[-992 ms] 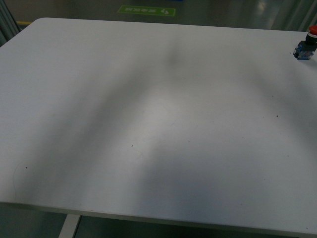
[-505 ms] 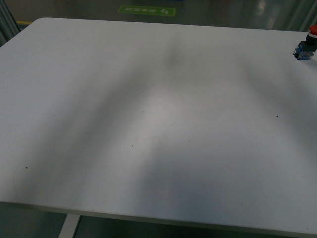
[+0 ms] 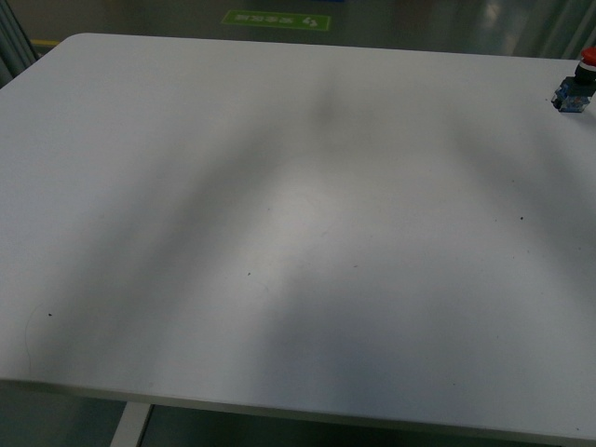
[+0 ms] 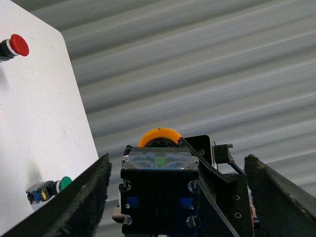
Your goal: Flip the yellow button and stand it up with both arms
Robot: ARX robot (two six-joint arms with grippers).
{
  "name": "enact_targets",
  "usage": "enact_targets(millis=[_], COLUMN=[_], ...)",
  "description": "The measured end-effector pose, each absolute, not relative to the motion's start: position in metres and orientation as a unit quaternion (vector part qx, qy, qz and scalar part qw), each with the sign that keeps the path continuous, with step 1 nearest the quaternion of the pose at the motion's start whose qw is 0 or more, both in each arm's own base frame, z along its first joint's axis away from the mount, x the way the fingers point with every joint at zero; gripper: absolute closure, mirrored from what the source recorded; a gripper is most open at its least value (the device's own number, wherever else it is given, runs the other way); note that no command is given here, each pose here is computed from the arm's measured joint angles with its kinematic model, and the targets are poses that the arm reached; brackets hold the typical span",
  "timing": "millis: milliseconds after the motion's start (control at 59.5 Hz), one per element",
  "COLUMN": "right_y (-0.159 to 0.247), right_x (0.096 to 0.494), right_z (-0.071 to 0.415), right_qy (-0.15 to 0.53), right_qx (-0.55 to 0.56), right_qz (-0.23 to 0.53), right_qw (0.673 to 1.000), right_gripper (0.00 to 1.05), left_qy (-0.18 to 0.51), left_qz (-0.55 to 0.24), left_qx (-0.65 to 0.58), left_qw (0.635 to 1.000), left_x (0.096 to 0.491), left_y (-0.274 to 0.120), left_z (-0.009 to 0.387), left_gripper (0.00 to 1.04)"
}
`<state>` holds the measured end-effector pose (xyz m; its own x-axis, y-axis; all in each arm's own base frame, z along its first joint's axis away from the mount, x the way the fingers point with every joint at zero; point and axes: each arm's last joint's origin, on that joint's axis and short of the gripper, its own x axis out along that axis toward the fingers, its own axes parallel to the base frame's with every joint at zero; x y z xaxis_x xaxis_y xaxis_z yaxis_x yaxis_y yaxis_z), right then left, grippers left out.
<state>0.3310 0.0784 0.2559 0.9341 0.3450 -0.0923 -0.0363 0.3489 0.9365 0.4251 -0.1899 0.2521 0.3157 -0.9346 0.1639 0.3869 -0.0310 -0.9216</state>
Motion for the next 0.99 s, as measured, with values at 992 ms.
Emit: enact_targets(millis=[992], right_y=[0.034], right_x=[0.354], right_z=[0.264], right_qy=[0.103], right_qx=[0.543], right_qz=[0.074], right_qw=[0.83], right_gripper=[0.7], left_qy=[0.193], left_qz=[-0.387], left_qx=[-0.509], left_qw=[0.744], left_x=[0.42], left_y=[-0.192], left_z=[0.25], left_gripper=[0.16])
